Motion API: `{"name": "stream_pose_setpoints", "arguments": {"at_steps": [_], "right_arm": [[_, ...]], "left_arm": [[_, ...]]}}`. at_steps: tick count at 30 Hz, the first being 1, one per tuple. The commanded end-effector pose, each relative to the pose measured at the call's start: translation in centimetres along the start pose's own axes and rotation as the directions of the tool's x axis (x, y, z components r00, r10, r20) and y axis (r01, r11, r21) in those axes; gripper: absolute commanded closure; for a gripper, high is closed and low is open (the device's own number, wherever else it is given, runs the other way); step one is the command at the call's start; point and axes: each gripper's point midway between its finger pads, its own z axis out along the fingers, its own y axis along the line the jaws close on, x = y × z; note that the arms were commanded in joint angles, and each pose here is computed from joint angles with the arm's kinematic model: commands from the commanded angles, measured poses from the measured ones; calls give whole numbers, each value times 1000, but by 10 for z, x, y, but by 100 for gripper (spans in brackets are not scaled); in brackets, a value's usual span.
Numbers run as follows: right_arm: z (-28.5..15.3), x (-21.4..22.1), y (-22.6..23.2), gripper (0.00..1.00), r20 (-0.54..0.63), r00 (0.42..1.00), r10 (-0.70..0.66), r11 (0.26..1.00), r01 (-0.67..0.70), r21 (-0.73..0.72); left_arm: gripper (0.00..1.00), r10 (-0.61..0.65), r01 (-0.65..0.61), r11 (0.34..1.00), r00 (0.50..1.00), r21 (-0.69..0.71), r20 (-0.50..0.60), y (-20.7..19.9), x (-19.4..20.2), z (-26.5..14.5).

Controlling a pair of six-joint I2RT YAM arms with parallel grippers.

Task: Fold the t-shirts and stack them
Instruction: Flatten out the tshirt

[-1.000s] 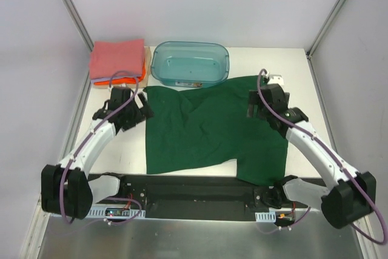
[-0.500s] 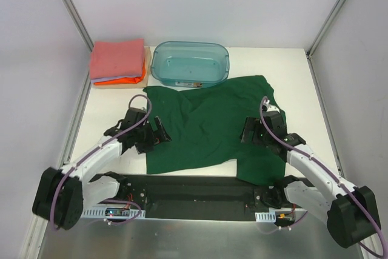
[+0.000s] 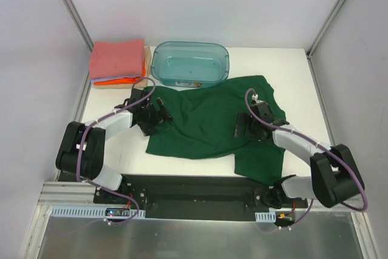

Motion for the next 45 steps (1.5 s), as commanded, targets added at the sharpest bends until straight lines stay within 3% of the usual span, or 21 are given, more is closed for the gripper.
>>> {"name": "stream_pose_setpoints", "arguments": {"at_steps": [1, 8, 13, 22, 29, 32, 35, 40, 45], "right_arm": [[14, -25, 16, 4, 8, 1000, -30, 999, 30, -17], [26, -59, 37, 4, 36, 998, -46, 998, 48, -42], [16, -72, 45, 4, 42, 996, -84, 995, 86, -58], [-55, -61, 7, 4, 206, 978, -43, 999, 41, 13], [-79, -34, -45, 4, 374, 921, 107, 983, -155, 100], [-82, -29, -48, 4, 407, 906, 113, 986, -154, 68], [-81, -24, -44, 4, 397, 912, 106, 991, -131, 36], [-76, -12, -48, 4, 354, 931, 92, 991, -120, 56], [-73, -6, -49, 4, 326, 941, 88, 991, -116, 68]], "left_arm": [[1, -1, 6, 992, 999, -129, 37, 31, -27, 16], [1, 8, 14, 985, 992, -172, 127, 24, -78, 13], [1, 68, -51, 994, 984, -101, 164, 0, -88, -8], [1, 40, -23, 998, 963, -65, 266, 26, -41, -69], [2, -6, 50, 986, 963, -157, 269, 77, -2, -74], [11, -25, 69, 984, 966, -161, 258, 79, 0, -71], [23, -39, 100, 973, 960, -208, 278, 87, -7, -65], [34, -75, 152, 951, 958, -269, 277, 99, -10, -50], [51, -106, 176, 955, 954, -240, 279, 95, -14, -39]]}}
